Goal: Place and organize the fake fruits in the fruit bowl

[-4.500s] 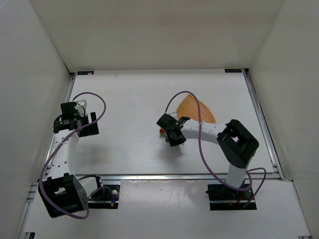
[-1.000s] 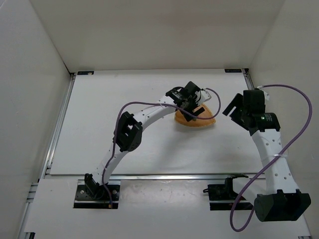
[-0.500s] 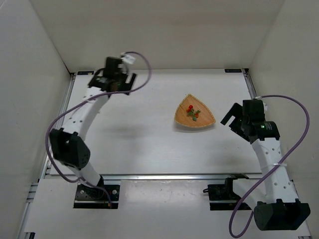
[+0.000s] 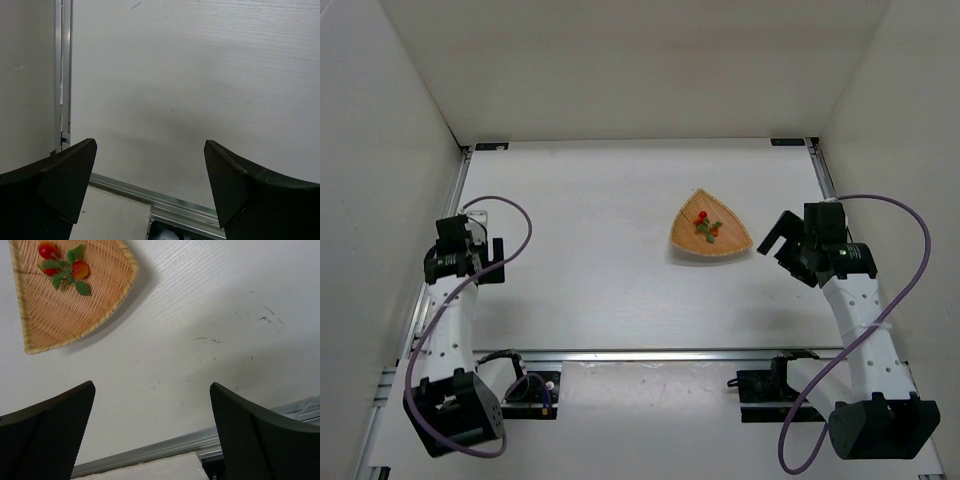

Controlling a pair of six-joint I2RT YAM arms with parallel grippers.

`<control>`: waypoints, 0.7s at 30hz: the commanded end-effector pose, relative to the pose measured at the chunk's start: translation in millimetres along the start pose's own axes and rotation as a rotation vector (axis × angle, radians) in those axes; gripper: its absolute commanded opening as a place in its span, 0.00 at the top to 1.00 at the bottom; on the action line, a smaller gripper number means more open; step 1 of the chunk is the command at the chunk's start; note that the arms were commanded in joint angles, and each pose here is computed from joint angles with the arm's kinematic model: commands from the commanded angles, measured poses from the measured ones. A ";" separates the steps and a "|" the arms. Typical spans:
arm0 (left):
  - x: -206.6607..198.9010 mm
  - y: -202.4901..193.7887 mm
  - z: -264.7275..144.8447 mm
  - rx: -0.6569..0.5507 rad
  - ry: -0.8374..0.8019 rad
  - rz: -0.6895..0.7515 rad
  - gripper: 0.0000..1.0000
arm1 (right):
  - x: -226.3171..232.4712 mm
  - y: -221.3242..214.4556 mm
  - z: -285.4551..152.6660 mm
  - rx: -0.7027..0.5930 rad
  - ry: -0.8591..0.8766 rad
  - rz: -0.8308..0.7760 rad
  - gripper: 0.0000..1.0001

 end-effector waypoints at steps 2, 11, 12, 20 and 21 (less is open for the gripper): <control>-7.3 -10.8 -1.7 -0.038 -0.040 -0.025 0.00 | 16.6 12.2 0.2 0.000 0.072 0.003 0.00; -1.0 -17.2 -3.3 -0.079 0.002 -0.039 0.00 | 15.9 5.5 9.0 0.024 0.072 0.012 0.00; -1.0 -17.2 -3.3 -0.079 0.002 -0.039 0.00 | 14.1 2.2 9.1 0.025 0.071 0.012 0.00; -3.9 -36.1 11.0 -0.033 0.007 -0.033 0.00 | 6.0 -7.6 10.0 0.011 0.056 0.021 0.00; -4.6 -39.4 12.5 -0.024 0.006 -0.032 0.00 | 2.7 -10.6 12.7 0.017 0.041 0.021 0.00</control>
Point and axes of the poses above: each gripper's point midway between its finger pads, its own z axis out along the fingers, its own x axis along the line the jaws close on, y = z × x, the point moved 2 cm from there along -z, back along the fingers, and after that the axes turned 7 degrees about -z, right-handed, at the moved point
